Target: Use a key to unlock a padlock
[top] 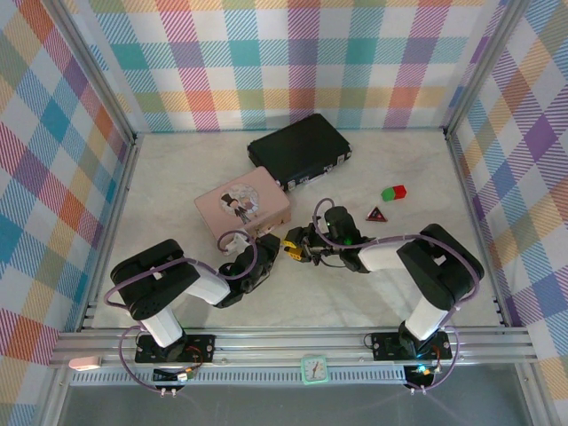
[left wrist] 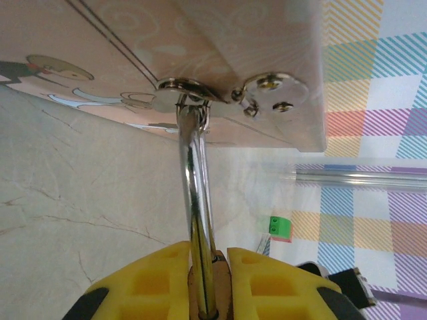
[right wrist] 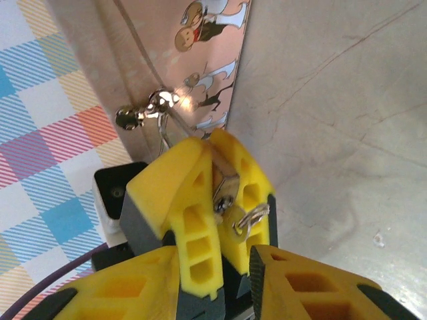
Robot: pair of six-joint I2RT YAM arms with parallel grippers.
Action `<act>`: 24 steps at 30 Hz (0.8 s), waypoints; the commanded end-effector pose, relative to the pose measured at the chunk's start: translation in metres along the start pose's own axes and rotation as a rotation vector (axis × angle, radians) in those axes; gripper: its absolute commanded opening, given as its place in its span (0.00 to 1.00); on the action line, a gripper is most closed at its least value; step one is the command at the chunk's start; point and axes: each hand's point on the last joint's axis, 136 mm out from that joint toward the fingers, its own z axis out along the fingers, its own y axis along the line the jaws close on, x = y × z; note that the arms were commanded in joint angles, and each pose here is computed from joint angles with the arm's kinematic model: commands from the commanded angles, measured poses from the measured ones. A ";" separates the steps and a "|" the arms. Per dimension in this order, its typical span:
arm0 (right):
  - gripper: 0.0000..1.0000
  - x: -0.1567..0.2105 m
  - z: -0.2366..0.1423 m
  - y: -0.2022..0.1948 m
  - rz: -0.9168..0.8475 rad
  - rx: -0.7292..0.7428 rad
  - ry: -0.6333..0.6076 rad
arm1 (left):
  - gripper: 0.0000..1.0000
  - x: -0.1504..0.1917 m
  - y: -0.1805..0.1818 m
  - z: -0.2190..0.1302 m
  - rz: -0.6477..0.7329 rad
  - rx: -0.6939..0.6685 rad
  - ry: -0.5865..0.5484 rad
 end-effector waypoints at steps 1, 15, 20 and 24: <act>0.32 -0.003 0.003 0.007 -0.031 -0.032 -0.014 | 0.00 0.004 -0.029 0.002 -0.055 0.088 0.011; 0.23 -0.007 0.005 -0.005 -0.054 -0.061 -0.039 | 0.00 0.004 -0.025 0.003 -0.156 0.097 0.026; 0.22 -0.007 0.005 0.000 -0.071 -0.116 -0.043 | 0.00 0.005 -0.026 0.003 -0.169 0.102 0.032; 0.15 -0.005 0.008 0.007 -0.084 -0.138 -0.032 | 0.00 0.007 -0.028 0.004 -0.170 0.105 0.040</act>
